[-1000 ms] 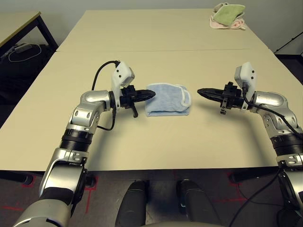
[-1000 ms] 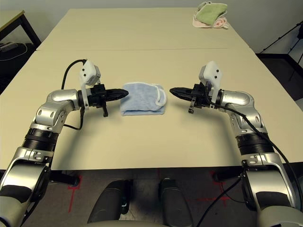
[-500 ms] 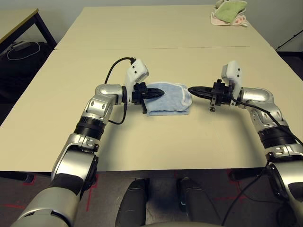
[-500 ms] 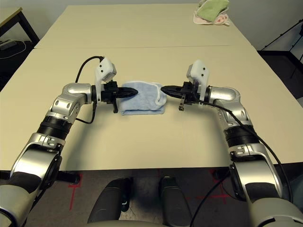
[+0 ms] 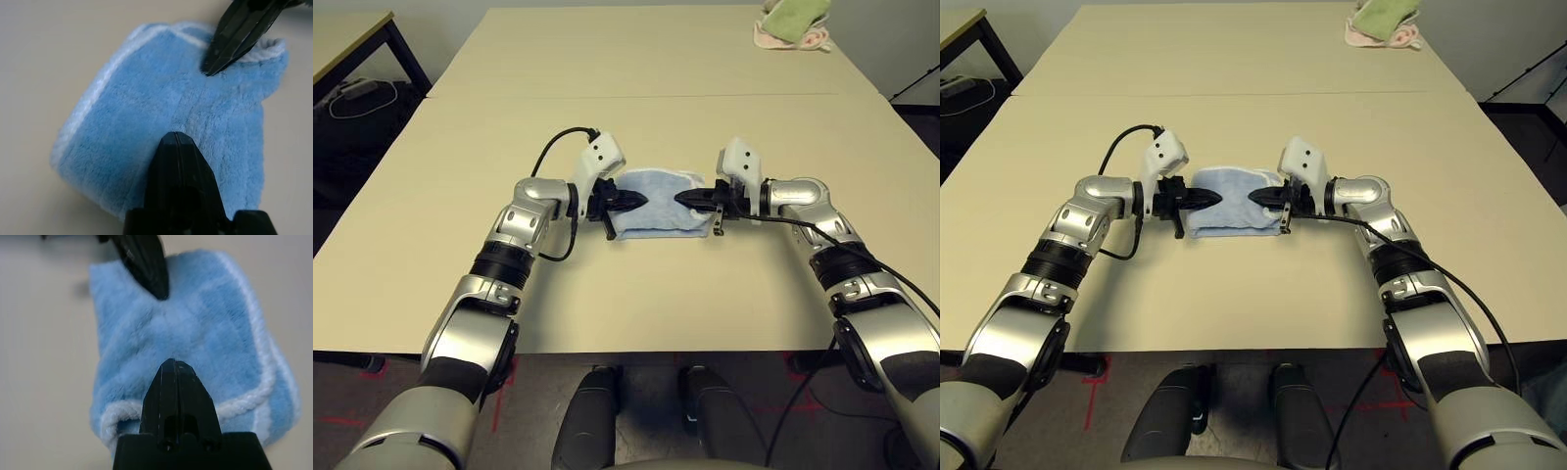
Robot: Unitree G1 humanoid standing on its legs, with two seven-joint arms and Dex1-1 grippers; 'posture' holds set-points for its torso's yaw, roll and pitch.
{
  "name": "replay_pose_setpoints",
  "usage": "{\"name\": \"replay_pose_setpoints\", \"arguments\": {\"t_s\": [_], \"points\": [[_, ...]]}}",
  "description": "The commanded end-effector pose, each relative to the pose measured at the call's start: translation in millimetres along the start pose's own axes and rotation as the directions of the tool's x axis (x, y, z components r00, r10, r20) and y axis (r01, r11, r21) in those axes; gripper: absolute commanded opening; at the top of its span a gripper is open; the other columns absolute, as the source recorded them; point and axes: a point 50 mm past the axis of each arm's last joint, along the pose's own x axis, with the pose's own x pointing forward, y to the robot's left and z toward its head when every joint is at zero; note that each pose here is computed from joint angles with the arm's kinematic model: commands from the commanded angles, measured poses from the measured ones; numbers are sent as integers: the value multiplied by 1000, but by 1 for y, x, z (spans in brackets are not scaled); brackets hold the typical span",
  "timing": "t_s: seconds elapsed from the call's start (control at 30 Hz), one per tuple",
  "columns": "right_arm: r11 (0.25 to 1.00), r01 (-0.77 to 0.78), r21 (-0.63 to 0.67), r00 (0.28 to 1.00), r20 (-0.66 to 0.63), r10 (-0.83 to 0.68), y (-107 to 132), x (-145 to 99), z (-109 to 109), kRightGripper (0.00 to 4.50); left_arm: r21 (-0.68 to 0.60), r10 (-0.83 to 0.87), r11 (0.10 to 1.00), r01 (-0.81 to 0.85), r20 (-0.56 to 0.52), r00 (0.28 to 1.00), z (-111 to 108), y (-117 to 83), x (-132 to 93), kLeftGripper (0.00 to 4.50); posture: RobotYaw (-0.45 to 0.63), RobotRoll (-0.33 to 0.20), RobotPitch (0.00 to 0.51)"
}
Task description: Fold the towel and set it aside.
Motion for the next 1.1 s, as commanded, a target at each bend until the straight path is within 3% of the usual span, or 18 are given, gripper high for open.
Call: {"name": "replay_pose_setpoints", "arguments": {"t_s": [0.03,0.23,0.43,0.53,0.63,0.83,0.97,1.1], "points": [[1000,-15,-6,991,-135,14,2,1,-13,0,-35,-21,999,17,-118,993,-27,-6,4,22,111,0,185],[998,-55,-35,955,-295,42,6,5,-26,0,-81,-14,997,1,-164,986,-38,-7,11,22,95,0,175],[997,-64,-45,949,-313,47,8,11,-30,0,-79,-22,997,9,-172,985,-39,-5,8,22,91,0,169],[1000,-27,-11,968,-249,24,4,9,-25,0,-73,-13,997,2,-137,990,-29,0,4,22,96,0,164],[996,-75,56,995,-68,79,4,2,-13,0,-77,-20,997,13,-84,996,-15,7,-4,22,96,0,161],[983,42,178,985,157,-71,-16,-17,5,0,-56,-43,997,46,50,998,20,16,-22,22,90,0,157],[974,111,197,970,193,-149,-22,-16,10,0,-65,32,998,-25,110,993,32,23,-21,22,90,0,158],[952,226,207,954,151,-259,-27,-3,13,0,-75,134,989,-126,121,983,29,28,-11,22,85,0,155]]}}
